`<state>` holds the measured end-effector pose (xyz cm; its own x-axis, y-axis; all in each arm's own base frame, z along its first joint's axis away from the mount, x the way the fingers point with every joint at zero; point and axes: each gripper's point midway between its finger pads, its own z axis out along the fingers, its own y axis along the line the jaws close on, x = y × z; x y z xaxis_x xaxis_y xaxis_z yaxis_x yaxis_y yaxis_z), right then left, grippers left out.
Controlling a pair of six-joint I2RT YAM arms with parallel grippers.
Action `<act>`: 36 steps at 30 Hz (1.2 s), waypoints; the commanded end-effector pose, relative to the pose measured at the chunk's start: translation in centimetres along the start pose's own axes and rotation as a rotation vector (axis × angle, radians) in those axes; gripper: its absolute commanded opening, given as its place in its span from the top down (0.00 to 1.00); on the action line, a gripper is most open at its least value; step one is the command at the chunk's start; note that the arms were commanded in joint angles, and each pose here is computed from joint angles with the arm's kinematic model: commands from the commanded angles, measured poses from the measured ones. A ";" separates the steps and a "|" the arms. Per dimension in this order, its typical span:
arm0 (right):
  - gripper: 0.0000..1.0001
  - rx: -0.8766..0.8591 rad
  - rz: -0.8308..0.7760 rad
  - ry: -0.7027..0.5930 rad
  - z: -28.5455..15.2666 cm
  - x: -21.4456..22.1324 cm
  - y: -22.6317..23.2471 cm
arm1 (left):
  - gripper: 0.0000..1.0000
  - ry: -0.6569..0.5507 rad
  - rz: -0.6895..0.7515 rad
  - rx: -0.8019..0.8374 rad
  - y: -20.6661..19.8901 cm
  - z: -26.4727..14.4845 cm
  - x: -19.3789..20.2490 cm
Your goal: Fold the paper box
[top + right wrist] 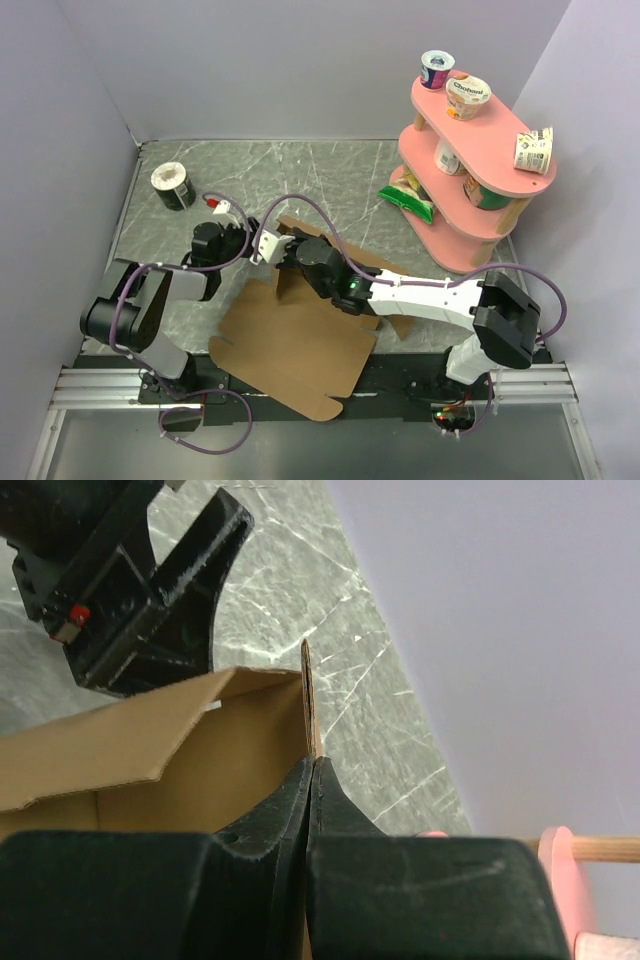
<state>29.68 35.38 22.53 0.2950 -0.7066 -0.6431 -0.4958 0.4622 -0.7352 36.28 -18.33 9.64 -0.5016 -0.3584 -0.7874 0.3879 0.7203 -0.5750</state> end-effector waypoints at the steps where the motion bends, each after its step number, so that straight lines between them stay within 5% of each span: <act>1: 1.00 0.008 0.064 -0.047 0.2 -1.2 0.0 | 0.09 -0.021 0.040 0.023 -1.4 -0.3 0.5; 14: 1.00 0.035 0.082 -0.050 -0.3 -0.2 0.0 | 0.04 -0.135 0.125 0.176 -4.1 -3.4 0.7; 36: 1.00 0.008 0.087 -0.119 -2.2 1.0 1.3 | 0.02 -0.144 0.117 0.457 -8.6 -6.4 2.4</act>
<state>28.45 33.15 20.65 0.3278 -0.6694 -0.6667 -0.4752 0.4931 -0.7287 28.12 -19.78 7.40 -0.5363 -0.3570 -0.7648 0.5139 0.5807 -0.6315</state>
